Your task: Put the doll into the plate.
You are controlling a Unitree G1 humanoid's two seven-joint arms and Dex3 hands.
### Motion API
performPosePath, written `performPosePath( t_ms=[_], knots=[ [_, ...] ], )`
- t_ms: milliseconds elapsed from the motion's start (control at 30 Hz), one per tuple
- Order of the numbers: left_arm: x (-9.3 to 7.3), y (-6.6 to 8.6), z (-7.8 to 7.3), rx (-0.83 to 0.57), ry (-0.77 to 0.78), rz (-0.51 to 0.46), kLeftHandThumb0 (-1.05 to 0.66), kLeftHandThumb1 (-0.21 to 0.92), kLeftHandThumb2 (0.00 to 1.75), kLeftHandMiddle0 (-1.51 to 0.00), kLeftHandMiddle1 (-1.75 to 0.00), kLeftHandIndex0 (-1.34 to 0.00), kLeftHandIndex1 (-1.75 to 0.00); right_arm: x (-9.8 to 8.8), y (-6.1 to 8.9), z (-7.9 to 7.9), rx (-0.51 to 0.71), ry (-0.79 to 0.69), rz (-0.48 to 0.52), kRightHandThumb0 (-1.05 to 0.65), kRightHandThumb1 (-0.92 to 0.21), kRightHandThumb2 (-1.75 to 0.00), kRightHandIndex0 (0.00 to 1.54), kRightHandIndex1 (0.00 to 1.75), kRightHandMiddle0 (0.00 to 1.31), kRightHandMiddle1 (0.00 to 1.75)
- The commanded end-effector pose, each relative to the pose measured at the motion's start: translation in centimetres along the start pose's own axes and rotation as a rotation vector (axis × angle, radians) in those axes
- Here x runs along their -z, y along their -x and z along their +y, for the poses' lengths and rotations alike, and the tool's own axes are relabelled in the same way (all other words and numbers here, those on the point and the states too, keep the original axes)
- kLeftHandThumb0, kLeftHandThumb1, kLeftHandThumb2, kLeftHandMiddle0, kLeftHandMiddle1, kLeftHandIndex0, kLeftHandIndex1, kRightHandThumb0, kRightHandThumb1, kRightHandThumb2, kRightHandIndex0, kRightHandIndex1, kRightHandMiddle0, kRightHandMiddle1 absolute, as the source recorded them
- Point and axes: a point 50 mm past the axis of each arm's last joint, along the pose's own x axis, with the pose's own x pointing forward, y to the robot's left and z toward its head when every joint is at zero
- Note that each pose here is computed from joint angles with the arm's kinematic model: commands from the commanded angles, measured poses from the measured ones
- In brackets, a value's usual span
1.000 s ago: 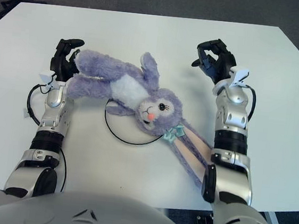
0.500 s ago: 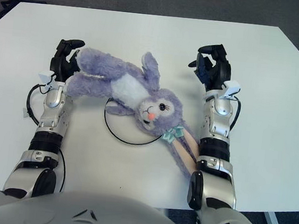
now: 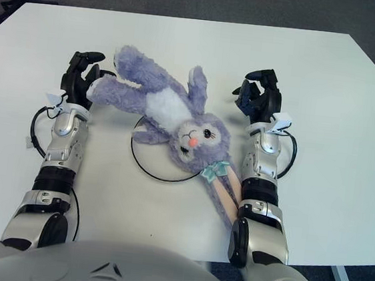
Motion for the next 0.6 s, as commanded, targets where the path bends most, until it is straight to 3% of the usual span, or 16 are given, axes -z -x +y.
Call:
performPosePath(
  t_ms=[0, 33, 167, 567],
  knots=[
    [0.94, 1.03, 1.07, -0.007, -0.013, 0.056, 0.0, 0.92, 0.27, -0.51, -1.43, -0.36, -1.38, 0.81, 0.57, -0.3, -0.014, -0.012, 0.052, -0.01, -0.46, -1.15, 0.49, 1.72, 0.31, 1.75],
    [0.95, 1.05, 1.12, -0.006, -0.013, 0.059, 0.0, 0.92, 0.27, -0.51, -1.43, -0.36, -1.38, 0.82, 0.57, -0.31, -0.016, -0.013, 0.054, -0.13, -0.59, -0.97, 0.56, 1.73, 0.3, 1.75],
    [0.94, 1.08, 1.15, -0.004, -0.012, 0.062, 0.0, 0.92, 0.27, -0.51, -1.43, -0.36, -1.38, 0.82, 0.57, -0.33, -0.019, -0.014, 0.057, -0.31, -0.8, -0.67, 0.65, 1.74, 0.26, 1.75],
    [0.98, 1.2, 1.4, 0.008, -0.029, 0.124, -0.01, 0.92, 0.27, -0.51, -1.43, -0.36, -1.39, 1.43, 0.54, -0.42, -0.091, -0.044, 0.129, -0.35, -0.88, -0.56, 0.7, 1.75, 0.23, 1.75]
  ],
)
